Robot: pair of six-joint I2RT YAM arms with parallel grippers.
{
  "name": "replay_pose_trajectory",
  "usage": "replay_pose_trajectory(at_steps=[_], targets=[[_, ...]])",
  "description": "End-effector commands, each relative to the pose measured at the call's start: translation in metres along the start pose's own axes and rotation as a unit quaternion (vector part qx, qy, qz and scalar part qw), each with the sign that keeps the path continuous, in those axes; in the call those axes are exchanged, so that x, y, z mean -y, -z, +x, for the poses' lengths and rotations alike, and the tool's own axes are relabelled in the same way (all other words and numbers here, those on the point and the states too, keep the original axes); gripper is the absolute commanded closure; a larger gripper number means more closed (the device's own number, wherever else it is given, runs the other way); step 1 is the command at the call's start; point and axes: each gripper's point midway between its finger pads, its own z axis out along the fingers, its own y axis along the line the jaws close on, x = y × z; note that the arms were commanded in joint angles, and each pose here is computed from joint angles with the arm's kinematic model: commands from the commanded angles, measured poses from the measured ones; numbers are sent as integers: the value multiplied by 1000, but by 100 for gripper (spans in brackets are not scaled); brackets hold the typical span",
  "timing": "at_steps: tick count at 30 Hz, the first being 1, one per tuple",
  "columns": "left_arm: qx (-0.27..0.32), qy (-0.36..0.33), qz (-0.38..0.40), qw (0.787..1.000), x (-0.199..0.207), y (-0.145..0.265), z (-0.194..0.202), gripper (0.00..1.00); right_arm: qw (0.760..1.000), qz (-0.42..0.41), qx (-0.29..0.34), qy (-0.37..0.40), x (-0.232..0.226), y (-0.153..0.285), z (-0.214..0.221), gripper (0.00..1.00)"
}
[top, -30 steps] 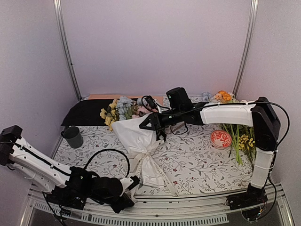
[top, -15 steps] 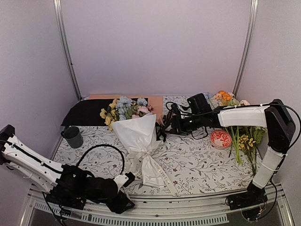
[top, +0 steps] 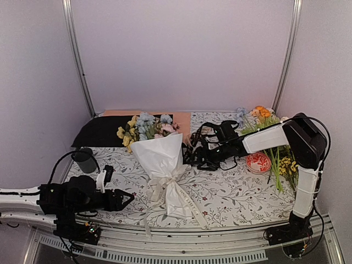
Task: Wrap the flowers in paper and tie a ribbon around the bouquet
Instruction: Adjust the ribbon on the folded bouquet, then tie the ribbon around the folded bouquet.
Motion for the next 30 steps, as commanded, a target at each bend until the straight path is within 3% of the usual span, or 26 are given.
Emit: replay_pose_trajectory(at_steps=[1,5,8,17,22,25,30], targets=[[-38,-44,-81,995,-19,-8,5,22,999,-36,-4,2,-18,-13,-5,25],[-95,-112,-136,980,-25,-34,8,7,999,-36,-12,-11,-12,-20,2,29],[-124,-143,-94,977,-8,-61,10,1,999,-45,-19,-10,-16,-24,5,30],[-115,-177,-50,976,-6,-95,-10,1,998,-62,-30,-8,-24,-37,7,34],[-173,-201,29,964,12,-101,18,1,998,-63,-29,-10,-23,-39,5,37],[-188,-204,25,960,7,-102,25,1,997,-64,-30,-10,-22,-40,6,39],[-154,-206,-27,966,-9,-113,4,4,998,-63,-30,-9,-21,-41,6,47]])
